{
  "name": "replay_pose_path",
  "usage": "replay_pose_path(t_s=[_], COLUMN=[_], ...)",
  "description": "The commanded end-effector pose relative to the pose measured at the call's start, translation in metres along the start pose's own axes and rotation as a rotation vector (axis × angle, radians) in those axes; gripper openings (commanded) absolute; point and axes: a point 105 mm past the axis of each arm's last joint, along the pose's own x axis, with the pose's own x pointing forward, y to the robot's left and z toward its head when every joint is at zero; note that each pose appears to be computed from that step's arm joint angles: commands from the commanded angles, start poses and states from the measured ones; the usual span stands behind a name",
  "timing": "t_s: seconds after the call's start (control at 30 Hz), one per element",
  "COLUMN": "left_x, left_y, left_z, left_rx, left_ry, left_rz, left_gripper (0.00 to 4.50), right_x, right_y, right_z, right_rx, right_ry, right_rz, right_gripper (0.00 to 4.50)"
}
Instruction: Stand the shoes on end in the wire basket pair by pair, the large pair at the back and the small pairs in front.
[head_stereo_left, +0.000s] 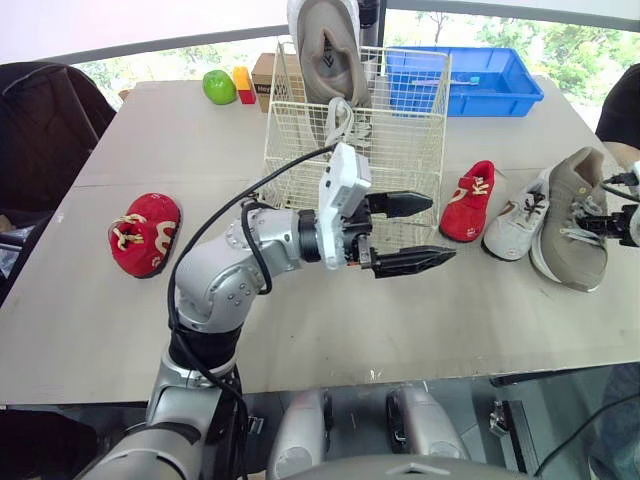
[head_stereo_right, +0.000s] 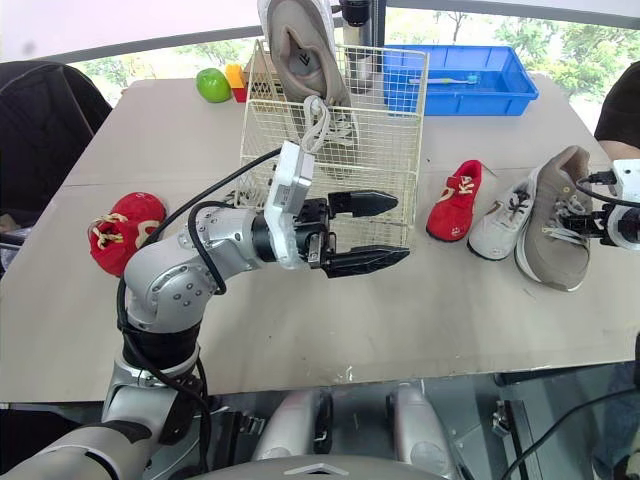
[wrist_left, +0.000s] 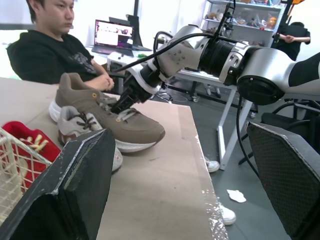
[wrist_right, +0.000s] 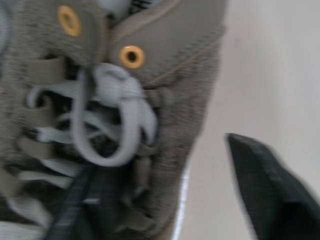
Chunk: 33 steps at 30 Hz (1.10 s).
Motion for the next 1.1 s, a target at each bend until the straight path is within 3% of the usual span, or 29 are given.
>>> replay_pose_path(t_s=[0.03,0.07,0.1,0.3,0.43,0.5,0.57,0.7,0.9,1.1], left_x=[0.000,-0.001,-0.001,-0.001,-0.002,-0.006,-0.008,-0.019,-0.051,-0.077], left_y=[-0.004,-0.003,-0.003,0.000,0.006,0.009,0.012,0.032,0.032,0.037], left_z=[0.004,0.002,0.001,0.001,0.007,0.009,0.011,0.020,0.018,0.020], left_rx=[0.034,0.029,0.022,-0.003,-0.030,-0.051,-0.068,0.001,-0.011,0.052], left_ry=[-0.016,-0.016,-0.015,-0.017,-0.038,-0.056,-0.072,-0.146,-0.210,-0.209], left_rz=[0.001,0.003,0.005,0.013,0.039,0.066,0.094,0.293,0.392,0.494], left_gripper=[4.50,4.50,4.50,4.50,4.50,4.50,4.50,4.50,4.50,4.50], right_x=[-0.004,-0.007,-0.011,-0.057,-0.121,-0.157,-0.174,-0.206,-0.209,-0.178], right_y=[-0.001,0.001,0.003,0.006,0.015,0.040,0.060,0.141,0.204,0.233], right_z=[-0.001,0.000,0.002,0.026,0.070,0.101,0.116,0.183,0.241,0.252], right_rx=[-0.010,0.000,0.018,0.120,0.179,0.187,0.195,0.134,0.135,0.105], right_ry=[0.023,0.008,-0.018,-0.268,-0.631,-0.872,-0.965,-1.201,-1.419,-1.500], right_rz=[0.003,0.016,0.037,0.082,0.104,0.182,0.232,0.389,0.412,0.369], right_gripper=[0.86,0.62,0.08,0.03,0.03,0.03,0.03,0.03,0.03,0.03])
